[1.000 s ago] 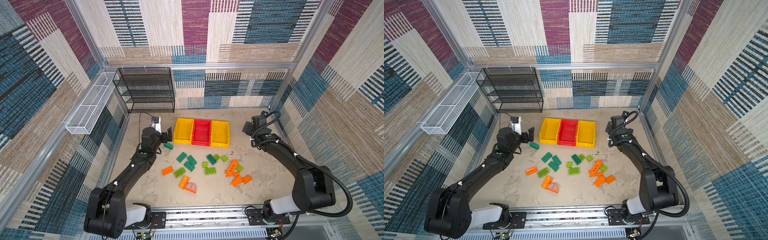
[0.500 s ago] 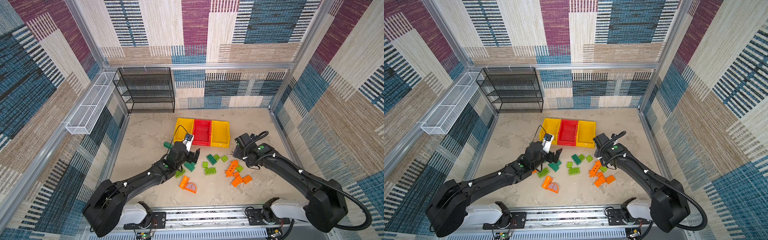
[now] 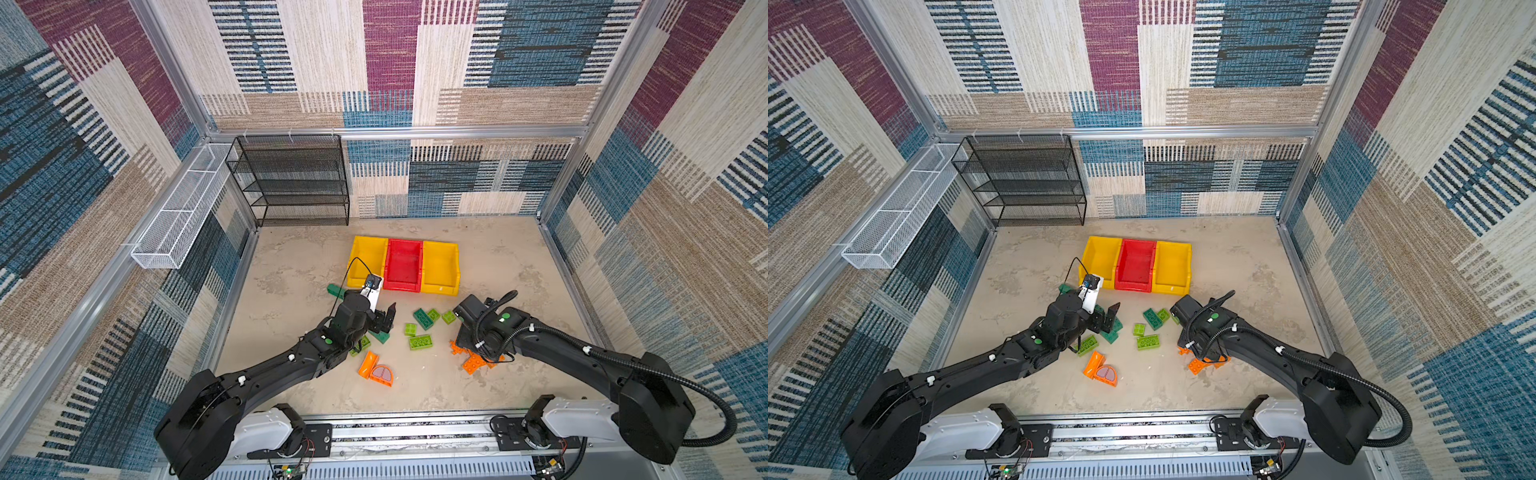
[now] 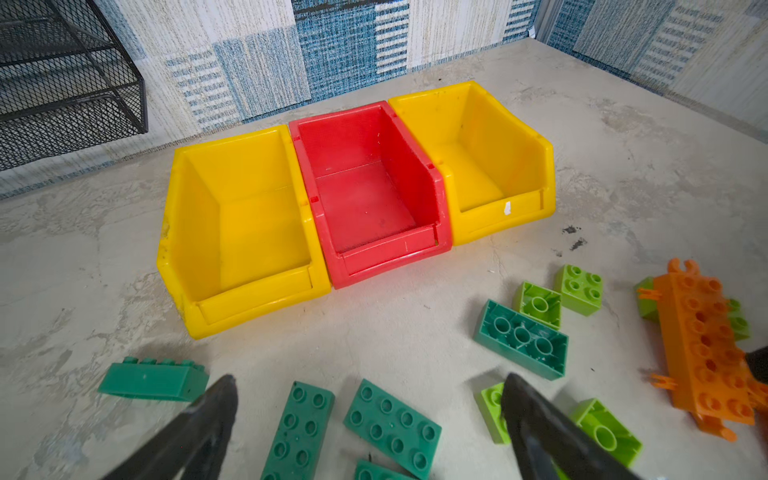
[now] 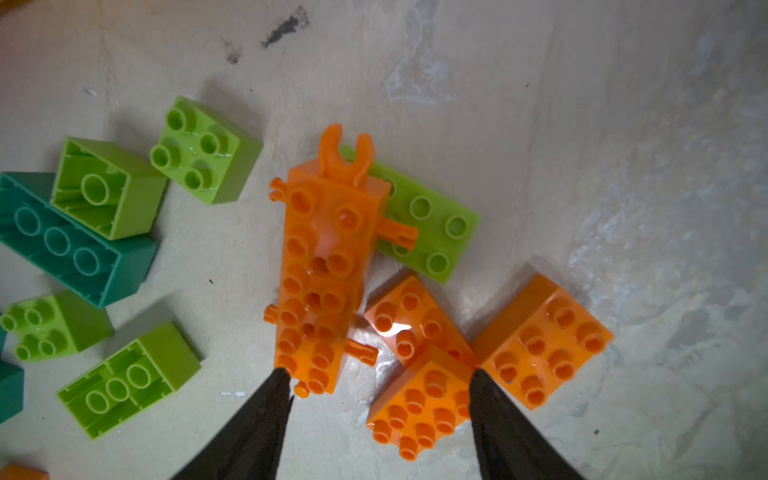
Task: Sort the legos into containers by color
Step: 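Move the right gripper over the long orange brick while the left arm advances, then grasp the long orange brick with the right gripper and carry it to the yellow bin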
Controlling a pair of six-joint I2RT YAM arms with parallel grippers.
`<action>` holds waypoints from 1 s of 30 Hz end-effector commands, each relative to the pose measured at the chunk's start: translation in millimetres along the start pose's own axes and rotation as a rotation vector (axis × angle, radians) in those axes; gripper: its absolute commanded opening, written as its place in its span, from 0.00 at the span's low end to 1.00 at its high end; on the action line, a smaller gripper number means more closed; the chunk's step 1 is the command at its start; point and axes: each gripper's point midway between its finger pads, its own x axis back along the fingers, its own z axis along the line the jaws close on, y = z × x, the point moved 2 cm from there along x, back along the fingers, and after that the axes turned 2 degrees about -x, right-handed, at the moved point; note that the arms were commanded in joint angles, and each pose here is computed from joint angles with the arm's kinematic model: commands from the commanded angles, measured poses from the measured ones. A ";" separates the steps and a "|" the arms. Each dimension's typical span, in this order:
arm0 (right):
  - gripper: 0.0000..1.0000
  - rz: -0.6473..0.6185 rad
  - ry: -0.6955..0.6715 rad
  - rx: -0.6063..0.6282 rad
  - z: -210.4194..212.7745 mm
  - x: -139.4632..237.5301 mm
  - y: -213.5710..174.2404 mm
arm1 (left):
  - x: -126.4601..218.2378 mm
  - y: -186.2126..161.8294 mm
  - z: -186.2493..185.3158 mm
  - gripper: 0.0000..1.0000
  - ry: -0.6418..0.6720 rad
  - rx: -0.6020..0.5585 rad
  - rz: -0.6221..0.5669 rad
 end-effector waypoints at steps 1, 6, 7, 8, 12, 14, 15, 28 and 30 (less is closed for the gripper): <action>0.68 -0.010 0.039 -0.016 17.6 -4.4 5.6 | 1.3 0.8 0.7 0.99 0.002 0.017 -0.006; 0.67 -0.031 0.017 -0.029 20.2 -10.5 10.5 | 1.9 3.6 1.7 0.99 0.010 0.003 -0.016; 0.67 -0.036 0.017 -0.030 21.0 -11.1 11.2 | 1.7 3.6 1.9 0.99 0.012 -0.001 -0.015; 0.67 -0.036 0.017 -0.033 21.6 -12.4 11.5 | 1.6 4.2 2.1 0.99 0.013 -0.003 -0.017; 0.67 -0.044 0.011 -0.040 24.0 -19.1 12.7 | 0.4 3.8 2.0 0.99 0.015 -0.014 -0.015; 0.66 -0.046 -0.005 -0.036 24.0 -22.6 13.3 | -0.1 3.5 2.0 0.99 0.015 -0.017 -0.013; 0.65 -0.047 -0.021 -0.034 21.3 -25.1 12.9 | -0.4 3.8 1.8 0.99 0.015 -0.018 -0.014; 0.44 -0.047 -0.035 -0.030 24.8 -39.7 12.4 | 0.3 5.9 3.3 0.99 0.023 -0.054 -0.017; 0.38 -0.035 -0.034 -0.029 24.9 -39.8 10.7 | 1.1 5.5 4.5 0.99 0.029 -0.059 -0.018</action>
